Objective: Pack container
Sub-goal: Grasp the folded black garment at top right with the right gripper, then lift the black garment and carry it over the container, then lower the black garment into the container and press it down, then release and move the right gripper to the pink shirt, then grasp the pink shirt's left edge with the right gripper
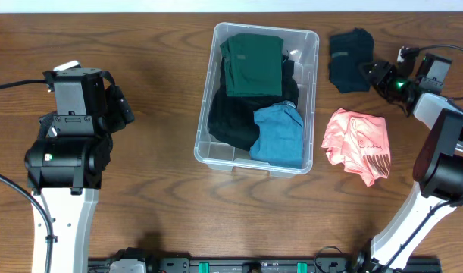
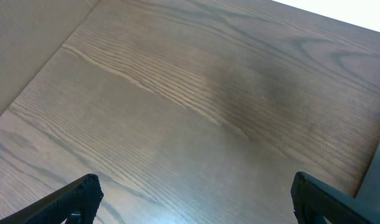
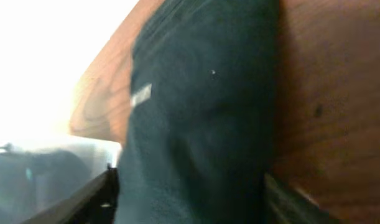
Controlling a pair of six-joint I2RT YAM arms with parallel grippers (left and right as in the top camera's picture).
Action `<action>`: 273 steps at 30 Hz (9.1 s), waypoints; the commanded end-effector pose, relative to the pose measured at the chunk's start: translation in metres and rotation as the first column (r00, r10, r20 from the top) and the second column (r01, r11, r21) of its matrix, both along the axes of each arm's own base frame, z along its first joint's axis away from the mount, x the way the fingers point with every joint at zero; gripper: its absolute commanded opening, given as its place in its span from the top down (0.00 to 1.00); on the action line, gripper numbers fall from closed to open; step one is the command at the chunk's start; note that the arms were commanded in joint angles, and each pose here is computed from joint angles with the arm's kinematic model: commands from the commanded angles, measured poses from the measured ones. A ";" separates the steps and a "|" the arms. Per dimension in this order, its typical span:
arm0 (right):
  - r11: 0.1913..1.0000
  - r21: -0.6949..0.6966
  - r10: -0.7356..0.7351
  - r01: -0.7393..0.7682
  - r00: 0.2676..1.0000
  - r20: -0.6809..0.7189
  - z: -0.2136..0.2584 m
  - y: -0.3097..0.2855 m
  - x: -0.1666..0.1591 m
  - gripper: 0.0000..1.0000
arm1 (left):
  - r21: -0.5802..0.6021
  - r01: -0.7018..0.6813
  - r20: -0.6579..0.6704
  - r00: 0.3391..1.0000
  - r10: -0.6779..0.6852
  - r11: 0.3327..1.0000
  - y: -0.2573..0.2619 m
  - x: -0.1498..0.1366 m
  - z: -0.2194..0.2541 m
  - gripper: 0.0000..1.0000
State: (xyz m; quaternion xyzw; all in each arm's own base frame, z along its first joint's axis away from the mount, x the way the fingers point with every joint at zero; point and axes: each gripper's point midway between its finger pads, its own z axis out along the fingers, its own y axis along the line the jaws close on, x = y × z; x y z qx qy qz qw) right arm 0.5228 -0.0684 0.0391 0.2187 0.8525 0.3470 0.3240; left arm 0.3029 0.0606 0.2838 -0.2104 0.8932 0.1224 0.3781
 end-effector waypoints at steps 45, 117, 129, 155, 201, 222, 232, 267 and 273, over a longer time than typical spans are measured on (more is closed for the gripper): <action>0.966 -0.092 0.252 -0.241 0.806 0.535 0.283 0.094 -0.042 0.99 | 0.007 -0.016 -0.005 1.000 0.016 1.000 0.003 -0.001 -0.001 0.02; 0.882 -0.393 0.336 -0.261 0.932 0.135 0.193 0.288 -0.104 0.15 | 0.007 -0.016 -0.005 1.000 0.016 1.000 0.003 -0.001 -0.001 0.02; 0.900 -0.337 0.375 -0.278 0.886 0.272 0.187 0.313 -0.062 0.57 | 0.007 -0.016 -0.005 1.000 0.016 1.000 0.003 -0.001 -0.001 0.02; 0.860 -0.267 0.489 -0.435 0.851 0.189 0.130 0.334 -0.059 0.51 | 0.007 -0.016 -0.005 1.000 0.016 1.000 0.003 -0.001 -0.001 0.02; 0.935 -0.075 0.274 -0.347 0.839 -0.470 -0.025 -0.040 -0.188 0.03 | 0.007 -0.016 -0.005 1.000 0.016 1.000 0.003 -0.001 -0.001 0.02; 0.890 0.075 0.431 -0.450 0.775 -0.461 -0.048 0.004 -0.196 0.05 | 0.007 -0.016 -0.005 1.000 0.016 1.000 0.003 -0.001 -0.001 0.02; 0.856 0.035 0.457 -0.515 0.724 -0.517 -0.055 0.014 -0.199 0.11 | 0.007 -0.016 -0.005 1.000 0.016 1.000 0.003 -0.001 -0.001 0.02; 0.829 0.022 0.508 -0.559 0.736 -0.446 -0.056 0.017 -0.198 0.75 | 0.007 -0.016 -0.005 1.000 0.016 1.000 0.003 -0.001 -0.001 0.02; 0.836 0.148 0.547 -0.528 0.819 -0.172 -0.019 0.046 -0.169 0.76 | 0.007 -0.016 -0.005 1.000 0.016 1.000 0.003 -0.001 -0.001 0.02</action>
